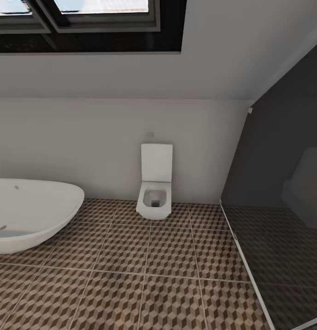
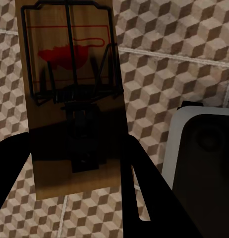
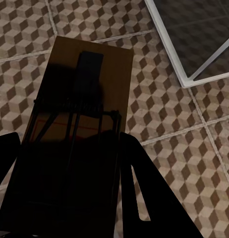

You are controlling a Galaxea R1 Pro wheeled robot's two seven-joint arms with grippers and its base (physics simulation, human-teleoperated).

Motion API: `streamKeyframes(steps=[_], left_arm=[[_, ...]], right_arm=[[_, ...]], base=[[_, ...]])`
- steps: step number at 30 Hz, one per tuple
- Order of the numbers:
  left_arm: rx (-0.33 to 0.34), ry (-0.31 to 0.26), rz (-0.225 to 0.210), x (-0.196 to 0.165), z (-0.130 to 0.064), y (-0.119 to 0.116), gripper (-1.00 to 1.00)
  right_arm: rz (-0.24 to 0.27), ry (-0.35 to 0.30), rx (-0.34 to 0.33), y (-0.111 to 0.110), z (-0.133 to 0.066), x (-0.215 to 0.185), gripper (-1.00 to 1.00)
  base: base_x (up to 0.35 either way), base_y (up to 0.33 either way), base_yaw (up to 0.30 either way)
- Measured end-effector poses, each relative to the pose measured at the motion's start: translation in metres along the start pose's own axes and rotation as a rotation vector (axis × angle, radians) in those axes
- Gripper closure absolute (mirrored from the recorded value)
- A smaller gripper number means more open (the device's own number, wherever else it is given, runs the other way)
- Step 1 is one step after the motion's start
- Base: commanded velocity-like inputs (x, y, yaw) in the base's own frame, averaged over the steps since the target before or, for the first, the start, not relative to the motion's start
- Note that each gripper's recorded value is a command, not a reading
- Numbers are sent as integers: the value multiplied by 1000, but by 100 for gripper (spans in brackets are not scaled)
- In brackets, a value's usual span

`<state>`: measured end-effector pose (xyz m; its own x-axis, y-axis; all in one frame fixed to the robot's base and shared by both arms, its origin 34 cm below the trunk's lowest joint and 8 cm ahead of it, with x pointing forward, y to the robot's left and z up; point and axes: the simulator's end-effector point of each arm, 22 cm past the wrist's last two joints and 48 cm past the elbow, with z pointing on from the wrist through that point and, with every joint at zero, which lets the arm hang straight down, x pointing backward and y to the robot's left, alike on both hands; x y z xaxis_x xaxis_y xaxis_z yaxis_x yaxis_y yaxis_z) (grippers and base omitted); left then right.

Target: Take the four mousetraps from the cabinet in the bathroom and place them on the bathroom floor. Make sure all four end up on the same floor surface, and ensure that at least two of them are either under or directly next to the same bathroom sink.

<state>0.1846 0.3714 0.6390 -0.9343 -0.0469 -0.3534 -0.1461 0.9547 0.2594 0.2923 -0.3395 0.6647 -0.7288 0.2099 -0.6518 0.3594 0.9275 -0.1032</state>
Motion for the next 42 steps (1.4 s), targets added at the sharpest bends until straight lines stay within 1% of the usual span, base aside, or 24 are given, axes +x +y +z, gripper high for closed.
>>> streamKeyframes(steps=[42], left_arm=[[0, 0, 0, 0, 0, 0, 100]], right_arm=[[0, 0, 1, 0, 0, 0, 100]], base=[[0, 0, 0]])
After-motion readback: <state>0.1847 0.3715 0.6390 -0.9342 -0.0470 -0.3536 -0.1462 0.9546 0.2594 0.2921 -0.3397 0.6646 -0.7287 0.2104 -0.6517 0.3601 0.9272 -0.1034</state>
